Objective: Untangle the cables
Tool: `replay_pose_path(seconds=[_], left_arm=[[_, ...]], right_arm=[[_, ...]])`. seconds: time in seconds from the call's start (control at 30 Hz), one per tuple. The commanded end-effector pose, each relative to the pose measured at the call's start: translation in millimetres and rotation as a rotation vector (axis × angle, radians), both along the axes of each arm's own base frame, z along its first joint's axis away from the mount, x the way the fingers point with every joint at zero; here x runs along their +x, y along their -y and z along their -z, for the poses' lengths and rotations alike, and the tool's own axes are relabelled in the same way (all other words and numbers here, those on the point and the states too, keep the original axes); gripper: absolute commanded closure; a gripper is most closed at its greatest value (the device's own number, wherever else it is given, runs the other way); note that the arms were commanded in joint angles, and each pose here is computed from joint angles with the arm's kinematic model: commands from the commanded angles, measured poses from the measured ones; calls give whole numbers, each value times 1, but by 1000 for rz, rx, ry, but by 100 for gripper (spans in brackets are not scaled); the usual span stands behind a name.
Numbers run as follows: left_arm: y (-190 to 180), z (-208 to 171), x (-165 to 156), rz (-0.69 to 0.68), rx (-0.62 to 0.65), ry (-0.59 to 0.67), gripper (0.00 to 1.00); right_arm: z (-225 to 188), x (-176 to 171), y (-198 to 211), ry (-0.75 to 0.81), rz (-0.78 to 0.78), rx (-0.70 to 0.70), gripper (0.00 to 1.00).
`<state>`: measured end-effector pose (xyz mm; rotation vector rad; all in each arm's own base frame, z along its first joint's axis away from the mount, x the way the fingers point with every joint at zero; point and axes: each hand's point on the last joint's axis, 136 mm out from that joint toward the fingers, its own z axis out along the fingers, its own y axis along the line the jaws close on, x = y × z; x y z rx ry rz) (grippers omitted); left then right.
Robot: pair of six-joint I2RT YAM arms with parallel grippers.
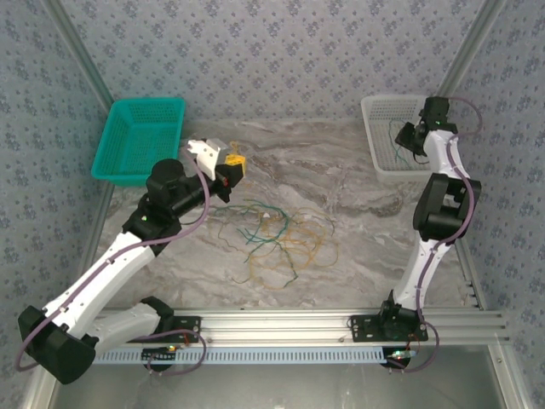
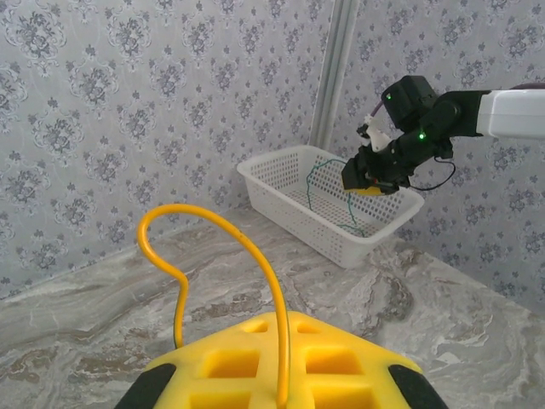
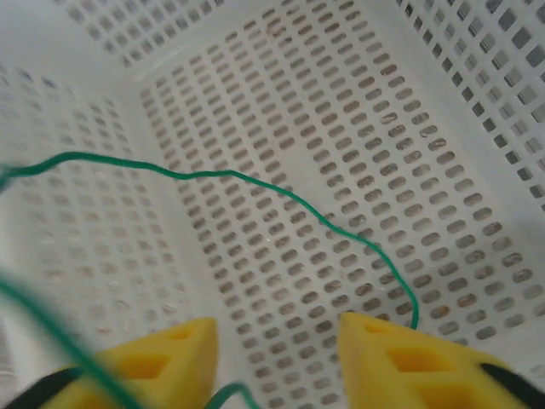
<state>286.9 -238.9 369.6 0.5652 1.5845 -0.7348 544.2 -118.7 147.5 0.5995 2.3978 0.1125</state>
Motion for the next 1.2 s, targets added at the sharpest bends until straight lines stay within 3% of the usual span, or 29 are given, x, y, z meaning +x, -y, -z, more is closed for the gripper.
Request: replay_pose_path(seconds=[0.0, 0.2, 0.23, 0.3, 0.53, 0.7, 0.8, 0.9, 1.0, 1.17], left_arm=[[2, -8, -1, 9, -19, 14, 100], [4, 0, 5, -2, -20, -7, 100], [6, 2, 6, -1, -17, -14, 100], [6, 5, 9, -6, -15, -24, 100], [11, -4, 12, 6, -21, -21, 100], [14, -12, 14, 18, -40, -14, 100], [20, -20, 15, 43, -66, -9, 100], [27, -39, 9, 99, -102, 19, 100], [27, -66, 1, 138, -148, 64, 100], [26, -110, -23, 228, -251, 143, 100]], right_arm=[[-28, 1, 0, 47, 3, -57, 46], [-76, -15, -4, 104, 27, -117, 25], [-86, -20, -10, 123, 12, -129, 10], [-107, -28, -25, 166, -37, -145, 1], [-155, -70, -87, 294, -204, -105, 4], [-161, -127, -234, 495, -789, 28, 13], [-134, -187, -319, 588, -1177, 133, 10], [-112, -231, -368, 660, -1391, 187, 7], [-98, -242, -394, 691, -1448, 177, 4], [-84, -233, -428, 724, -1474, 88, 1]])
